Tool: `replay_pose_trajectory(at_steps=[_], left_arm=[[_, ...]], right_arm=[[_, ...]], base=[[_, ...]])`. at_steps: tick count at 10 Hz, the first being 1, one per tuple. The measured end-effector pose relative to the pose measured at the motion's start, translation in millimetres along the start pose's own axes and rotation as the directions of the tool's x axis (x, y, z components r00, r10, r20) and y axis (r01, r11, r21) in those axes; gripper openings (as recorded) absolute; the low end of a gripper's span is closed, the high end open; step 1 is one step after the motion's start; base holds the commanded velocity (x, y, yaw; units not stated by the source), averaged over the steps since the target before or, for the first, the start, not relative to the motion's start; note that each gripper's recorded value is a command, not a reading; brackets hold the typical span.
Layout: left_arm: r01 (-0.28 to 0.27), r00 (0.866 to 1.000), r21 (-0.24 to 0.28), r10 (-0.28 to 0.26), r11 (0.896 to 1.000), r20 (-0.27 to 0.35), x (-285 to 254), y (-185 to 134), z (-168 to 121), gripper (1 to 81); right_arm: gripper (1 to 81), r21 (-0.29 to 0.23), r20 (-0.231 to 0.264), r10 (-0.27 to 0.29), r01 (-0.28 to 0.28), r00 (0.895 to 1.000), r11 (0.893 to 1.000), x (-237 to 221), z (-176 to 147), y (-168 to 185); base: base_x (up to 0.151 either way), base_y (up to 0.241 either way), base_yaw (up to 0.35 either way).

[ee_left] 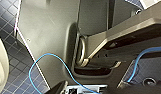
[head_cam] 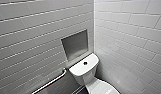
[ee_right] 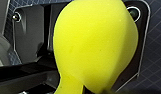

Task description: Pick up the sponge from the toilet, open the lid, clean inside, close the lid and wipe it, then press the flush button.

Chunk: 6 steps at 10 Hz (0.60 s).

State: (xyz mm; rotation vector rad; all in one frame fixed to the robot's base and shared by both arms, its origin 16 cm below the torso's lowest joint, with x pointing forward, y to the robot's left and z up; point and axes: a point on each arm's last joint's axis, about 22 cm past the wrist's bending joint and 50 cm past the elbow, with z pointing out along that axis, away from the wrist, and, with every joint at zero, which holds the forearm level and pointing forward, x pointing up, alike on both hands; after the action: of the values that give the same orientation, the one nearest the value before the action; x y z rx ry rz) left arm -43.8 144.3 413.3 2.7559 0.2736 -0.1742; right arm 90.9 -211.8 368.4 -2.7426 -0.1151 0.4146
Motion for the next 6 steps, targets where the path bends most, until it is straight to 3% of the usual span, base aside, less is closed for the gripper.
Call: replay_pose_trajectory(at_steps=[6], left_arm=[[-0.023, 1.000, -0.005, 0.023, 1.000, -0.010, -10, 2, -6, 81.1]], right_arm=[[1.0, -0.007, -0.021, 0.004, -0.005, 1.000, 1.000, -20, -8, -1]], base=[[0.000, 0.000, 0.000]])
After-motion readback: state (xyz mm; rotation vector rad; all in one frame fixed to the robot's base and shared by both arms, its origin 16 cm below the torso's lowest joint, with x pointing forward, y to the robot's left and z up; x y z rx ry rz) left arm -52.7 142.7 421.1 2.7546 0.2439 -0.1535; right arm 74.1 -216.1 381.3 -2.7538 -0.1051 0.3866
